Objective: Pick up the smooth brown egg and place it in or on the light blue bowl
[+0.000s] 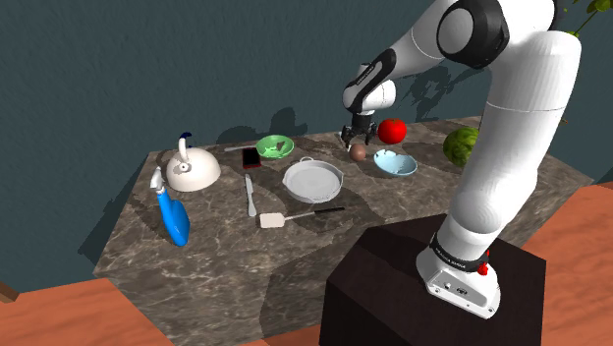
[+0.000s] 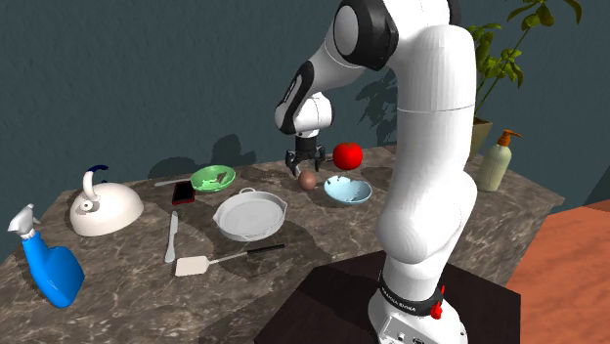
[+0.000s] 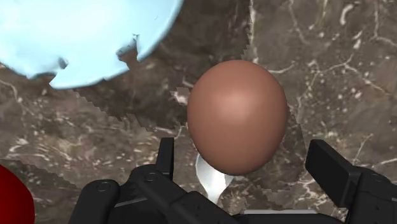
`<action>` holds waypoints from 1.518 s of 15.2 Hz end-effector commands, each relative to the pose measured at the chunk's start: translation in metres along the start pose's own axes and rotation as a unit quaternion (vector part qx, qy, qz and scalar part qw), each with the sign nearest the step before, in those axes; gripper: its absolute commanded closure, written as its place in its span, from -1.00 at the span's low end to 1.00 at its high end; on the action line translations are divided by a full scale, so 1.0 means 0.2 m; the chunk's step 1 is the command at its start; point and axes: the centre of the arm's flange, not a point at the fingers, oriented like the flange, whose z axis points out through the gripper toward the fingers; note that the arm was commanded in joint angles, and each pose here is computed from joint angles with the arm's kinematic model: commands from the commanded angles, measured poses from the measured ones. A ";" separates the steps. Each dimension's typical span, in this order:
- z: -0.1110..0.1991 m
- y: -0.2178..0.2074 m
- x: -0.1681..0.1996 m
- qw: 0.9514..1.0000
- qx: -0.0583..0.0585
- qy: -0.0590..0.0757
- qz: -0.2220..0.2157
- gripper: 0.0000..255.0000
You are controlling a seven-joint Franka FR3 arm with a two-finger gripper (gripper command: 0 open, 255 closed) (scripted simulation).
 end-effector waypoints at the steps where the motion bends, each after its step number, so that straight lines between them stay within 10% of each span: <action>1: 0.05 0.00 0.00 1.000 0.000 0.000 0.000 -1.00; 11: 0.12 0.00 0.00 1.000 0.000 0.000 0.000 -1.00; 12: 0.12 0.00 0.00 1.000 0.000 0.000 0.000 1.00; 23: 0.07 0.00 0.00 1.000 0.000 0.000 0.000 1.00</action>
